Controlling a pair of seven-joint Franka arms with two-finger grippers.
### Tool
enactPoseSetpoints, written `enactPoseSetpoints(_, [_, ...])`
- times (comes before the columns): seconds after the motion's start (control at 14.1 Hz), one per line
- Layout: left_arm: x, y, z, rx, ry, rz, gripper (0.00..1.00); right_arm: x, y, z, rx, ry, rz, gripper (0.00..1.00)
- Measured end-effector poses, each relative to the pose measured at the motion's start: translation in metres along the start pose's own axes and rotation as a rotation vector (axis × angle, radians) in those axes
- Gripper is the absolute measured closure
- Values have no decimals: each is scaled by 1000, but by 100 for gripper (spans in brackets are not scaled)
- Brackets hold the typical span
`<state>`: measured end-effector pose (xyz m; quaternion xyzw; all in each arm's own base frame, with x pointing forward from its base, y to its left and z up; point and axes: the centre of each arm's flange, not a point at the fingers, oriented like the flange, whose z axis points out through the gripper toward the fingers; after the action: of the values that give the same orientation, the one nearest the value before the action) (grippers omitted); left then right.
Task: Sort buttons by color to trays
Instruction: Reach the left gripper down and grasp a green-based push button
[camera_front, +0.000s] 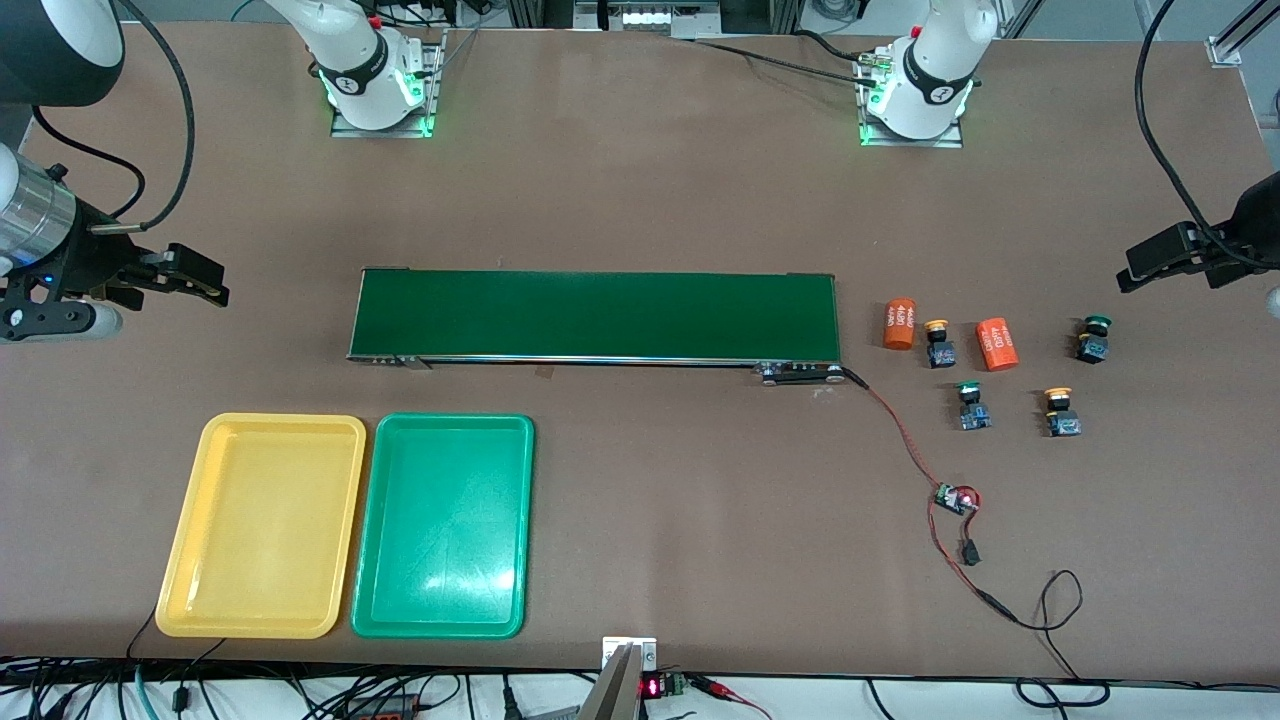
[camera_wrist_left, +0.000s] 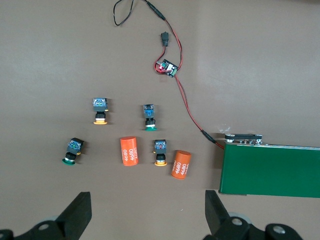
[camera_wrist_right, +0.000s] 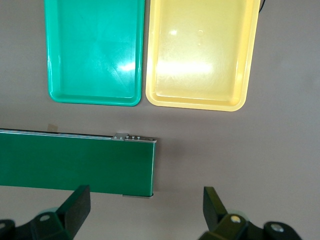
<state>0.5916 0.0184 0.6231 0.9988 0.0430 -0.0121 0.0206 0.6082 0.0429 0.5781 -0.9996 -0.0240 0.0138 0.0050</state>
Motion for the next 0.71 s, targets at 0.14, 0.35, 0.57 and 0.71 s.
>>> enactPoseSetpoints(0.14, [0, 0, 0, 0, 0, 0, 0, 0, 0, 0, 0, 0, 0, 0])
enactPoseSetpoints(0.35, [1, 0, 4, 0, -8, -2, 0, 0, 0, 0, 0, 0, 0, 0])
enactPoseSetpoints(0.57, [13, -1, 45, 4, -100, -5, 0, 0, 0, 0, 0, 0, 0, 0])
enactPoseSetpoints(0.71, [33, -4, 103, 7, -194, -11, 0, 0, 0, 0, 0, 0, 0, 0])
